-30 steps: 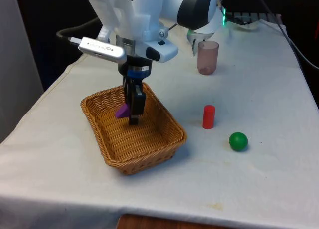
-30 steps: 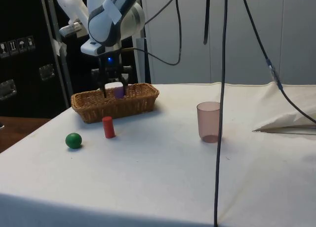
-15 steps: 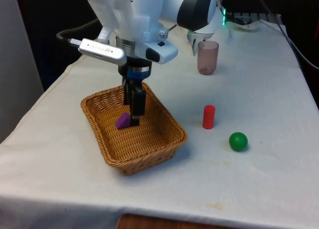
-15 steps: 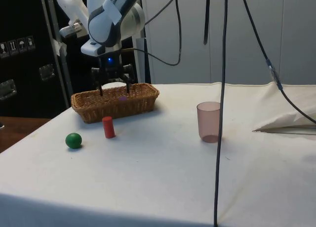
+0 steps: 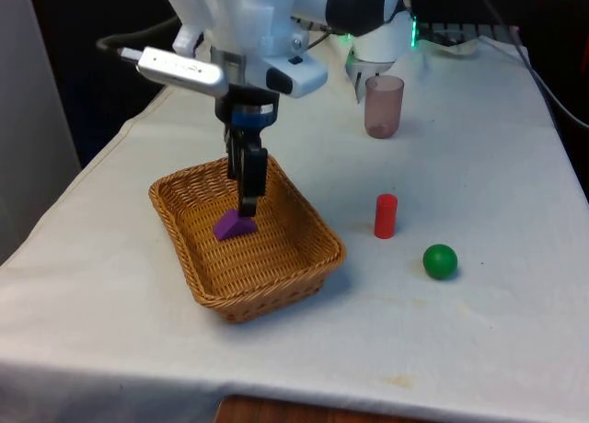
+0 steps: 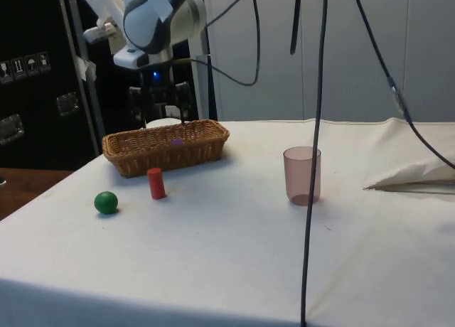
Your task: Pick up the triangular block and place it into the basket.
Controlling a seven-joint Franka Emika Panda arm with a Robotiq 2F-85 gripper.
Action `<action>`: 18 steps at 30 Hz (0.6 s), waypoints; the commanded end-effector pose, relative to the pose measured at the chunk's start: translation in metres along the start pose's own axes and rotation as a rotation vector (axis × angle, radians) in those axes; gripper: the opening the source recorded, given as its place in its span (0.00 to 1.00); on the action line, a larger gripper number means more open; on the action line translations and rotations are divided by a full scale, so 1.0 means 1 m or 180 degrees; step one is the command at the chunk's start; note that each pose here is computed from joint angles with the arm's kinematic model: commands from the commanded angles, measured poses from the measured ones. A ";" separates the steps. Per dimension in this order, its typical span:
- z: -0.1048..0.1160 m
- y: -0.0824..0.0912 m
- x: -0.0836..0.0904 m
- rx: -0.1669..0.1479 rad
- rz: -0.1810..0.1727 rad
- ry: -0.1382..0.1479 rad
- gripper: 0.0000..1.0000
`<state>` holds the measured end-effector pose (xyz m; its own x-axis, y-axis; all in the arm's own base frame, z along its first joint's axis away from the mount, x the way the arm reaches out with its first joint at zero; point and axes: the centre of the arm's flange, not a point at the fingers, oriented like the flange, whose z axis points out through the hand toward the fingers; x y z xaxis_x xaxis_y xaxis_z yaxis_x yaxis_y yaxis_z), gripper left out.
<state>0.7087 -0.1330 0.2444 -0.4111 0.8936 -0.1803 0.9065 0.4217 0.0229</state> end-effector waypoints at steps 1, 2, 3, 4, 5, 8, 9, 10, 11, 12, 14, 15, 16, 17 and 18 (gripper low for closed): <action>-0.007 0.000 -0.002 0.0000 0.0010 -0.0014 1.00; -0.010 0.000 -0.003 0.0000 0.0008 -0.0013 1.00; -0.014 0.000 -0.003 -0.0003 0.0013 -0.0010 1.00; -0.018 0.000 -0.004 -0.0003 0.0016 -0.0004 1.00; -0.016 0.000 -0.003 -0.0012 0.0015 0.0018 1.00; -0.033 0.000 -0.007 -0.0013 0.0023 0.0009 1.00; -0.036 0.000 -0.008 -0.0014 0.0025 0.0011 1.00; -0.038 0.000 -0.008 -0.0010 0.0027 0.0017 1.00; -0.042 0.000 -0.008 -0.0012 0.0029 0.0025 1.00; -0.046 0.000 -0.009 -0.0016 0.0033 0.0025 1.00; -0.049 0.000 -0.010 -0.0019 0.0031 0.0030 1.00; -0.057 0.000 -0.011 -0.0026 0.0039 0.0037 1.00; -0.061 0.000 -0.011 -0.0029 0.0036 0.0043 1.00; -0.064 -0.001 -0.011 -0.0029 0.0041 0.0049 1.00; -0.067 -0.001 -0.011 -0.0032 0.0046 0.0055 1.00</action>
<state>0.7064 -0.1333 0.3089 -0.4006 0.9027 -0.1569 0.9108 0.4109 0.0388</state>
